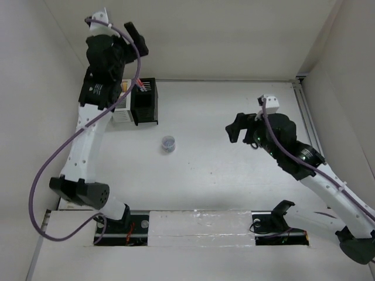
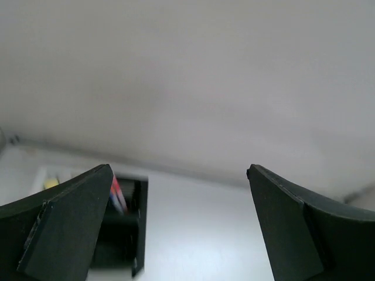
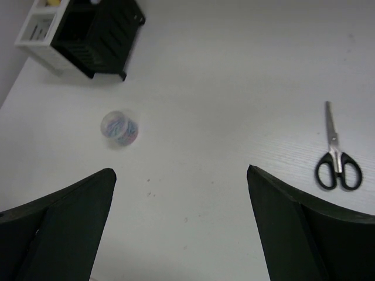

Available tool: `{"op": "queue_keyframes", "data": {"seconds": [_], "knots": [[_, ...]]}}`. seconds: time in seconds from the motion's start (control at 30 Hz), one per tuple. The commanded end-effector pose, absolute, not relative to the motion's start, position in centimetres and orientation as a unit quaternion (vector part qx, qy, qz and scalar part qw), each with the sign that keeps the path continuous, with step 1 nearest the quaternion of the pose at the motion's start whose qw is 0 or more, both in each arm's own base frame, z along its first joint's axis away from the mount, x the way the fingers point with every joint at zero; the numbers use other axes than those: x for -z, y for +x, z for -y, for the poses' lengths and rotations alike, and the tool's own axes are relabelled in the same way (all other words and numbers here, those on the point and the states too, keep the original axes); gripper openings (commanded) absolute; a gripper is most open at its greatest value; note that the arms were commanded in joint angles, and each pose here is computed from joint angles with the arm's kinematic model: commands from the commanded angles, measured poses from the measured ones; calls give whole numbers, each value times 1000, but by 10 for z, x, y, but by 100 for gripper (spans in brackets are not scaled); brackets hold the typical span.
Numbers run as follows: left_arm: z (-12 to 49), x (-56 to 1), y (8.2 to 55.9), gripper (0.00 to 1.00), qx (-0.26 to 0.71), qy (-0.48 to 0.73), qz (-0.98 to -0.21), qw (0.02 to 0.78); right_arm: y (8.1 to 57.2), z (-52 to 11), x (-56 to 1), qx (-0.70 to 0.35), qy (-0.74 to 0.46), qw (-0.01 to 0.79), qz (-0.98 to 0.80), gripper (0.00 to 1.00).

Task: Sort the stationery into containers
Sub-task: Pick up the stationery from the center of the board.

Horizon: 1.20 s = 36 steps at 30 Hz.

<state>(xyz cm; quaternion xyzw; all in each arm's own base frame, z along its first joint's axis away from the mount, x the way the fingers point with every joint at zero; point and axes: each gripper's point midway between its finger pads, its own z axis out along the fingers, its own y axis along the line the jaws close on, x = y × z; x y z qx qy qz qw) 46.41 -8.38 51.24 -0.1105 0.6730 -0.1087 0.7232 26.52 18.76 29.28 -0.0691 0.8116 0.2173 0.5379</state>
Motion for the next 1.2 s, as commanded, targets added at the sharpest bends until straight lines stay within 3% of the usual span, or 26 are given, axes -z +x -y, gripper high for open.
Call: {"op": "queue_keyframes", "data": {"seconds": [0.0, 0.07, 0.27, 0.53, 0.9, 1.17], "knots": [[120, -401, 442, 100, 209, -115, -775, 586, 263, -132, -320, -131, 30, 572, -810, 100], [139, -340, 424, 100, 233, -107, -807, 532, 256, -119, -328, -121, 41, 580, -805, 100], [199, -247, 378, 100, 117, -62, -872, 471, 237, -121, -338, -157, 1, 587, -795, 100], [175, -158, 354, 100, 34, -98, -912, 398, 226, -138, -329, -195, -48, 574, -794, 100], [175, -78, 340, 100, 14, -77, -938, 338, 226, -152, -331, -215, -80, 571, -789, 100], [176, -54, 342, 100, 1, -70, -944, 324, 226, -154, -330, -216, -87, 571, -788, 100]]}}
